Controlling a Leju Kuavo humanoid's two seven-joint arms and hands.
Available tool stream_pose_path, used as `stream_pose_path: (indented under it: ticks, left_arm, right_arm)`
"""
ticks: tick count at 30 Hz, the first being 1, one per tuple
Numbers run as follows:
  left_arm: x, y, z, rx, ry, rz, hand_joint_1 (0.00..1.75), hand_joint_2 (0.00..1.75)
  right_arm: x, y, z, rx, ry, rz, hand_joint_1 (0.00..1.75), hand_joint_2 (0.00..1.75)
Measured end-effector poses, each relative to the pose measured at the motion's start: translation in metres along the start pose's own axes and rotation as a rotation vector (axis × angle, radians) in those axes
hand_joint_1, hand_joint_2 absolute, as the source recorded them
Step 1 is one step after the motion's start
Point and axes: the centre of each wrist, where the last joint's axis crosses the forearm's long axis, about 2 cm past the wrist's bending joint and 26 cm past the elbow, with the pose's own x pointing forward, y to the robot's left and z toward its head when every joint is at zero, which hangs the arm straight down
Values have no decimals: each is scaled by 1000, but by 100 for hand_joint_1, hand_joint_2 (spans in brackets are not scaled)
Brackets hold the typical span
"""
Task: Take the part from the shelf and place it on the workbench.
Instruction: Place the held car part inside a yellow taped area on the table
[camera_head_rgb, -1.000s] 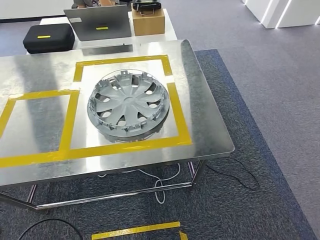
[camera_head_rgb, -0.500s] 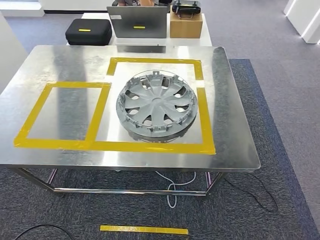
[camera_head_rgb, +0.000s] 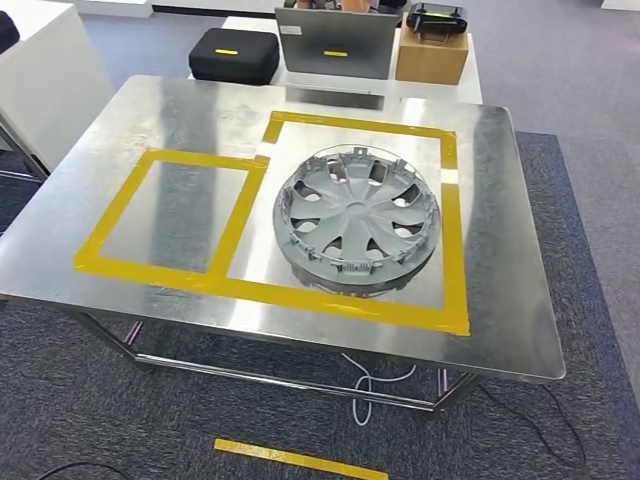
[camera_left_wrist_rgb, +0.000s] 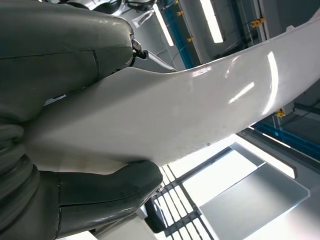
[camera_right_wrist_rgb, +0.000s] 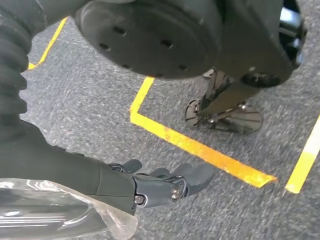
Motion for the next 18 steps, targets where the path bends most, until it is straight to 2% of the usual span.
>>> stream_pose_path:
  ticks: [18]
  left_arm:
    - [-3,3,1,1,6,-13,175,175]
  right_arm:
    - [0,-1,0,-6,-2,-1,0,175]
